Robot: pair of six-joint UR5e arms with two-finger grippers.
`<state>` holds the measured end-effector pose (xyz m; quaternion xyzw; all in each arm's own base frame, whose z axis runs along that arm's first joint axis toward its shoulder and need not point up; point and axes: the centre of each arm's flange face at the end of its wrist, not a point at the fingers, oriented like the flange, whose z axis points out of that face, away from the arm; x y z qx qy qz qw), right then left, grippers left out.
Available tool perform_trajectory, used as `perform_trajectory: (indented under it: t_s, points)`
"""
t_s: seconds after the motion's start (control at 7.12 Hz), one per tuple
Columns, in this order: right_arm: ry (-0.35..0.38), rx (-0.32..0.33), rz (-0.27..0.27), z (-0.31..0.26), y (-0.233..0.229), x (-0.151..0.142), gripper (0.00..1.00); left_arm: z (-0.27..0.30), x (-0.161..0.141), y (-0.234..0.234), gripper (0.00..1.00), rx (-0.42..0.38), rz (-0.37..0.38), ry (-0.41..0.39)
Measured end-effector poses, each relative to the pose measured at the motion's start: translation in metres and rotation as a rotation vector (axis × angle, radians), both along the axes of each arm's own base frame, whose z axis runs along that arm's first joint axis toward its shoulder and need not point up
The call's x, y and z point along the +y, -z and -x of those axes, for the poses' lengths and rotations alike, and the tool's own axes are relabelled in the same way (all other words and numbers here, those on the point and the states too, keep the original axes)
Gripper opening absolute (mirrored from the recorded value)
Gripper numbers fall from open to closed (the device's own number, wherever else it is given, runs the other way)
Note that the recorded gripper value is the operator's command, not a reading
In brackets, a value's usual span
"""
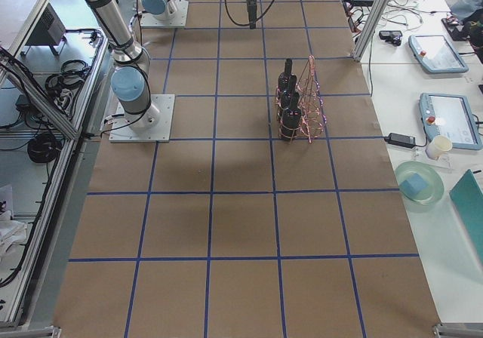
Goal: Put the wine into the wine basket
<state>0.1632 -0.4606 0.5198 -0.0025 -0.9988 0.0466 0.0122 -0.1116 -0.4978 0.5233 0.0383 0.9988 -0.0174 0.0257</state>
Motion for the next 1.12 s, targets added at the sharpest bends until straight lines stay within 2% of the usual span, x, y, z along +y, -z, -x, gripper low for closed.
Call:
perform_trajectory:
  t_s: [0.42,0.84,1.12]
  points:
    - [0.012,-0.014,0.012,0.004,-0.009,0.001,1.0,0.0,0.001,0.002,1.0,-0.002,-0.004,0.0]
    - [0.006,-0.018,-0.017,0.002,-0.011,0.001,1.0,0.0,0.002,0.002,1.0,-0.003,-0.005,0.002]
    - [0.008,-0.023,0.03,0.002,-0.017,-0.007,1.0,0.0,0.002,0.002,1.0,-0.003,-0.005,0.002]
